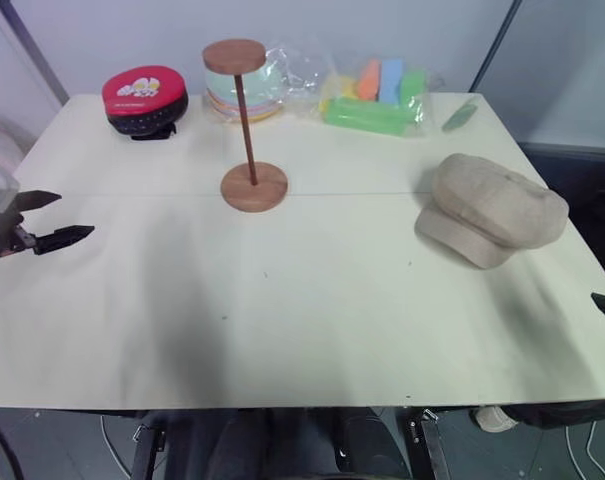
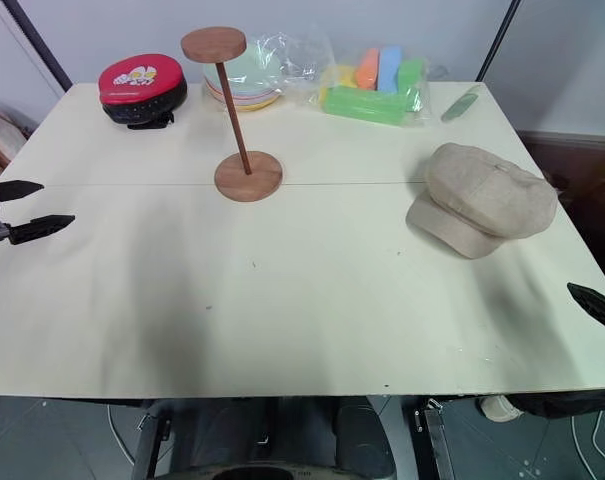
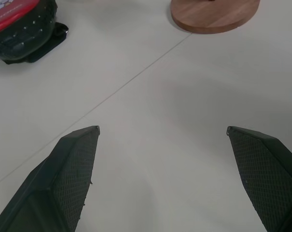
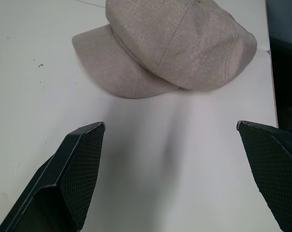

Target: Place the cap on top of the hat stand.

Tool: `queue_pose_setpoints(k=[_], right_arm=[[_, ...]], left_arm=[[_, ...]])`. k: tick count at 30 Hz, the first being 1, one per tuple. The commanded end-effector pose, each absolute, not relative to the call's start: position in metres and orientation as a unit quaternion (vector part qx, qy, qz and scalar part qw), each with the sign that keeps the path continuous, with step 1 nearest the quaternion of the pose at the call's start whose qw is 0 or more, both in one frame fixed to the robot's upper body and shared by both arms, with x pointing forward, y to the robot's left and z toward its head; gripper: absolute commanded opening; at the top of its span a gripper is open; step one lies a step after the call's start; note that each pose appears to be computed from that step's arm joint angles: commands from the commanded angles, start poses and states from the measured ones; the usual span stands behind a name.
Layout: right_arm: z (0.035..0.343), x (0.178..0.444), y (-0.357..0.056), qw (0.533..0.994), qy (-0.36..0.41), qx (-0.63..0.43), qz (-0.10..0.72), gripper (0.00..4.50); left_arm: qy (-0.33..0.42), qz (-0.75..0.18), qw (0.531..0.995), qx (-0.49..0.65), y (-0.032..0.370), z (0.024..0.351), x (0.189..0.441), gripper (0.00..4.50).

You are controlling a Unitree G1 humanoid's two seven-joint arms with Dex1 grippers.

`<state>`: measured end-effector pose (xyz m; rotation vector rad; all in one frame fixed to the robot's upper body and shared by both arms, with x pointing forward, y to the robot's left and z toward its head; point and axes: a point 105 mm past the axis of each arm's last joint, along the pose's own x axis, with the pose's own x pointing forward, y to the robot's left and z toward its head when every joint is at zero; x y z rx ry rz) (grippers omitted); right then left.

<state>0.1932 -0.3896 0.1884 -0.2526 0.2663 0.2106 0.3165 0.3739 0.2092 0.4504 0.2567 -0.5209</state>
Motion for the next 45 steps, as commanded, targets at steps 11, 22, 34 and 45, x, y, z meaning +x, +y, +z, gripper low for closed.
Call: queue_pose_setpoints(k=[11, 22, 34, 45], right_arm=[[0.195, 0.199, -0.389, 0.972, 0.13, -0.172, 0.092, 4.5], [0.213, 0.244, -0.293, 0.908, 0.13, -0.383, 0.106, 4.5], [0.15, 0.307, -0.237, 0.832, 0.113, -0.543, 0.036, 4.5], [0.12, 0.357, -0.251, 0.805, 0.126, -0.579, -0.031, 4.5]], left_arm=[[0.086, -0.273, 0.937, 0.199, 0.362, 0.238, 0.318, 4.44], [0.046, -0.573, 0.807, 0.133, 0.193, 0.261, 0.283, 4.44], [0.031, -0.675, 0.728, 0.118, 0.124, 0.26, 0.28, 4.44], [0.02, -0.673, 0.729, 0.122, 0.121, 0.266, 0.284, 4.44]])
